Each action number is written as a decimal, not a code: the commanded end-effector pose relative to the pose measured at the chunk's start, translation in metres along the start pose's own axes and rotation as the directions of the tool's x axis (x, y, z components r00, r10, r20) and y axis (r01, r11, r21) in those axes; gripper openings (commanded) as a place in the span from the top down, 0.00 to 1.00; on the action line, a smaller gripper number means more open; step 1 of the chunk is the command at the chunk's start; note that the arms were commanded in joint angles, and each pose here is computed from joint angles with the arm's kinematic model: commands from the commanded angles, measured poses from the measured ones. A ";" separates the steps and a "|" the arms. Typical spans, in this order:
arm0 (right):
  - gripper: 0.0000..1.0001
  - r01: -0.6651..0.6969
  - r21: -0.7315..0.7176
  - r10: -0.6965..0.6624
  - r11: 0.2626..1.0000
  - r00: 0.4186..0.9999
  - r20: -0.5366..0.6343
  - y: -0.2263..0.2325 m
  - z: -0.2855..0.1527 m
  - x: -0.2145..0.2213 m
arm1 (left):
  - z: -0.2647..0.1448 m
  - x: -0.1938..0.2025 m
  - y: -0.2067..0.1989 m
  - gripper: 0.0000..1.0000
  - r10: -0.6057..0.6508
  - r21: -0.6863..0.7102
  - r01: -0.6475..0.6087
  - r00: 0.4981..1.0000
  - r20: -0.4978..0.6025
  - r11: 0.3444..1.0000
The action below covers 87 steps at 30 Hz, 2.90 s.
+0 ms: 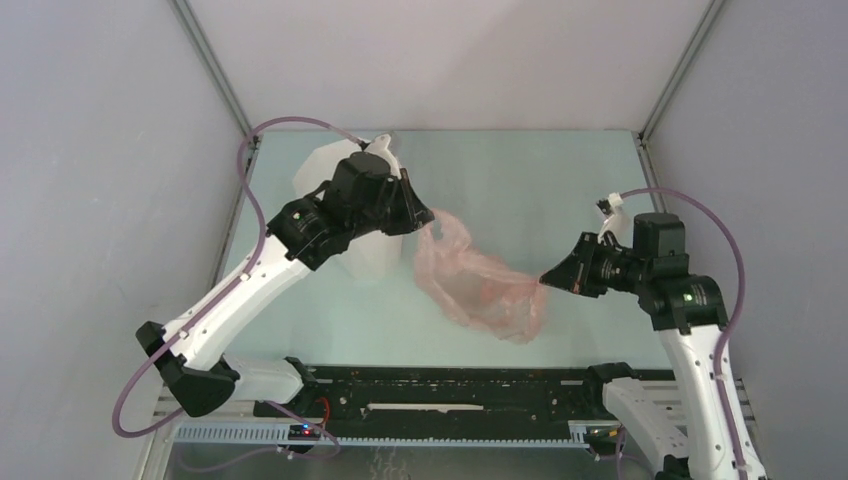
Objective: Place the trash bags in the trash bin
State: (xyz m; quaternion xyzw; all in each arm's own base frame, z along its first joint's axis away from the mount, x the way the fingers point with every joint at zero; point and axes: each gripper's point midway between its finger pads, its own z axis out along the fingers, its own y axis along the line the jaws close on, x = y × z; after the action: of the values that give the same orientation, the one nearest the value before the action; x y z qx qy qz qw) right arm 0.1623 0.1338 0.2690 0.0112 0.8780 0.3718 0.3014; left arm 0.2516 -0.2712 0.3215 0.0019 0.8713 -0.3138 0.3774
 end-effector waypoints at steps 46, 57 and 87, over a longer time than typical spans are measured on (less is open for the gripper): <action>0.23 -0.449 0.231 0.475 0.863 0.878 -0.066 -0.168 0.152 0.011 | 0.009 -0.056 -0.018 1.00 -0.157 0.098 0.144 0.978 0.139 0.985; 1.00 -0.309 0.260 0.225 0.915 0.925 0.307 -0.121 0.072 -0.162 | 0.059 -0.102 -0.004 1.00 -0.223 0.041 0.220 0.963 0.151 0.975; 1.00 0.219 -0.036 -0.198 0.975 0.933 0.300 0.093 -0.037 -0.155 | -0.082 -0.133 -0.100 1.00 -0.026 0.223 -0.069 0.917 0.397 0.972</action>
State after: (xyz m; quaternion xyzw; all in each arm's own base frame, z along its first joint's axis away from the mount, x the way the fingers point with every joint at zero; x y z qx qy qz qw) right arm 0.2295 0.1540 0.3085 -0.0063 0.8614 0.3573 0.3610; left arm 0.2539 -0.2815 0.3145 -0.0076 0.8535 -0.3065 0.4213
